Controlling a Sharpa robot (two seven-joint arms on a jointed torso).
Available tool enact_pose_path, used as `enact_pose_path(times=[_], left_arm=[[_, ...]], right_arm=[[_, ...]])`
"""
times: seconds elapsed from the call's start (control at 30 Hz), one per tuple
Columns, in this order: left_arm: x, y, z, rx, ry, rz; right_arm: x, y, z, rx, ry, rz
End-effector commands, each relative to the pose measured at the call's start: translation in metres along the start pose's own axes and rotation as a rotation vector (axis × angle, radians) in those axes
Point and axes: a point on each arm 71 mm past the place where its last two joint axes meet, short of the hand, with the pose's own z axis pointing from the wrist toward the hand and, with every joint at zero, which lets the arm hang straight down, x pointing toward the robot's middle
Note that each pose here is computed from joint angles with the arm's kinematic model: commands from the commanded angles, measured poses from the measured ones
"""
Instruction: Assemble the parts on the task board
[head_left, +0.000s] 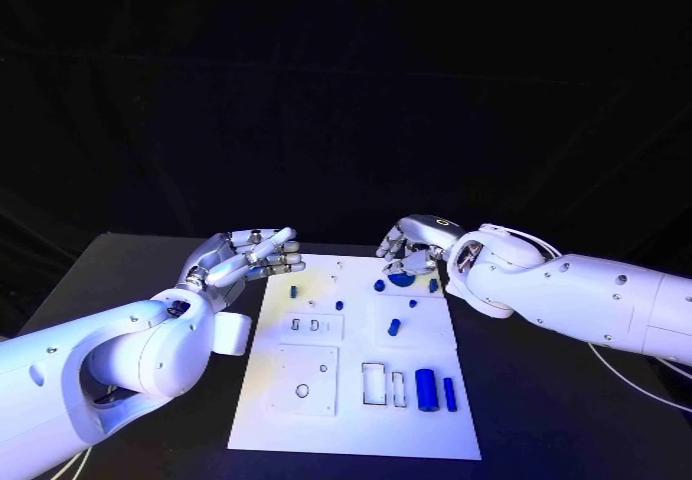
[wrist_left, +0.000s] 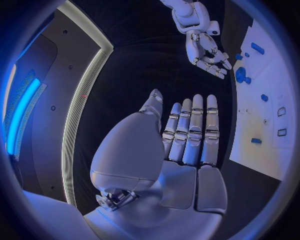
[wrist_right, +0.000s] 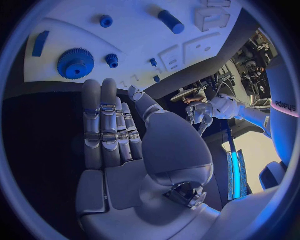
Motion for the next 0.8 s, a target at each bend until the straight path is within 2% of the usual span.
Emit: enact_pose_path(times=[0.03, 0.27, 0.8], left_arm=[[0.0049, -0.0029, -0.0003, 0.008, 0.037, -0.005], [0.0051, -0.0036, 0.0005, 0.006, 0.038, -0.004], [0.0039, -0.0030, 0.0015, 0.001, 0.037, -0.004]], right_arm=[[0.0042, 0.0008, 0.0028, 0.023, 0.052, -0.137], [0.0080, 0.0022, 0.0054, 0.032, 0.086, -0.175], [0.0128, 0.0025, 0.0053, 0.039, 0.125, -0.194]])
